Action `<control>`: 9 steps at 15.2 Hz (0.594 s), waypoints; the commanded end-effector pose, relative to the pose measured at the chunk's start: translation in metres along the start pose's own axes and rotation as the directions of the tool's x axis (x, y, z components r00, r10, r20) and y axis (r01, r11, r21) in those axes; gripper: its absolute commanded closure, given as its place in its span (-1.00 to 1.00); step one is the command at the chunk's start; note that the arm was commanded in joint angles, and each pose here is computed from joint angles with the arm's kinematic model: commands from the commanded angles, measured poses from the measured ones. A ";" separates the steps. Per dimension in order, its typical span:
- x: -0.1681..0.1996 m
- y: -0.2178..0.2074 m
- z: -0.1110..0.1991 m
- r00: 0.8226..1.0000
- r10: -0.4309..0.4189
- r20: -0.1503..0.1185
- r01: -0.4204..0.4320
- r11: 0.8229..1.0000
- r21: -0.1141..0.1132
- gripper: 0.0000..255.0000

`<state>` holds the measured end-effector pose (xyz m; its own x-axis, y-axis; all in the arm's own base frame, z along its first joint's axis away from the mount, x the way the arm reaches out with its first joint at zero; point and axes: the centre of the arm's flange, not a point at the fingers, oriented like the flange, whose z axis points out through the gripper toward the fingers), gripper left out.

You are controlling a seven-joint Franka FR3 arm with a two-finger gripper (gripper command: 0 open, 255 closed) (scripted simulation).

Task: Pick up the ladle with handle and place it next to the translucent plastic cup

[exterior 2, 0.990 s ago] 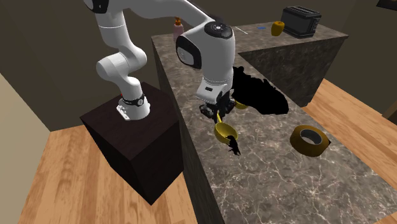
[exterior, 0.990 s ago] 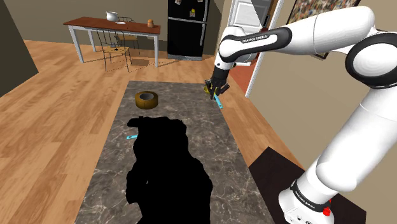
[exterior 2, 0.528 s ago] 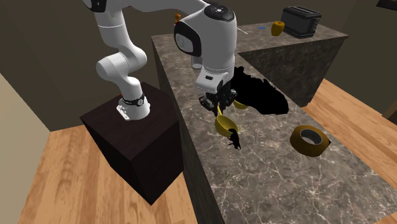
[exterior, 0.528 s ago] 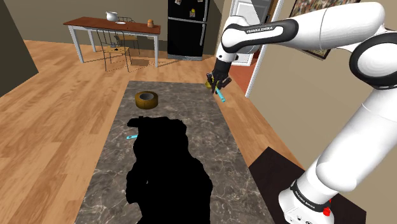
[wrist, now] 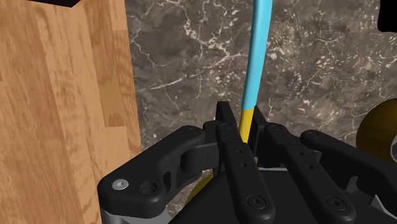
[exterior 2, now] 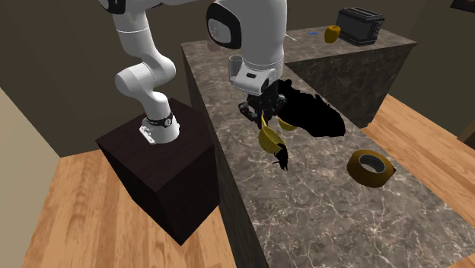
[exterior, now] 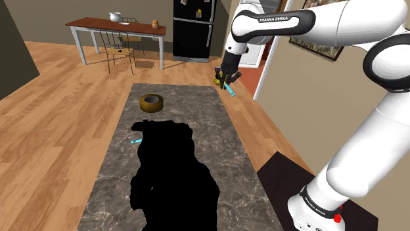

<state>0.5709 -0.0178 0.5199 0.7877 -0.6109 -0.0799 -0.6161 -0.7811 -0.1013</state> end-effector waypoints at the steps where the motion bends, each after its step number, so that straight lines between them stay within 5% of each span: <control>1: -0.001 -0.001 -0.010 1.000 0.000 0.000 0.000 1.000 0.000 1.00; 3: -0.001 -0.002 -0.016 1.000 0.000 0.000 0.000 1.000 0.000 1.00; 9: -0.080 -0.004 -0.010 1.000 0.000 0.000 0.000 1.000 0.000 1.00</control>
<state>0.5208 0.0245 0.5385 0.7884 -0.6099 -0.0801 -0.6151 -0.7819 -0.1015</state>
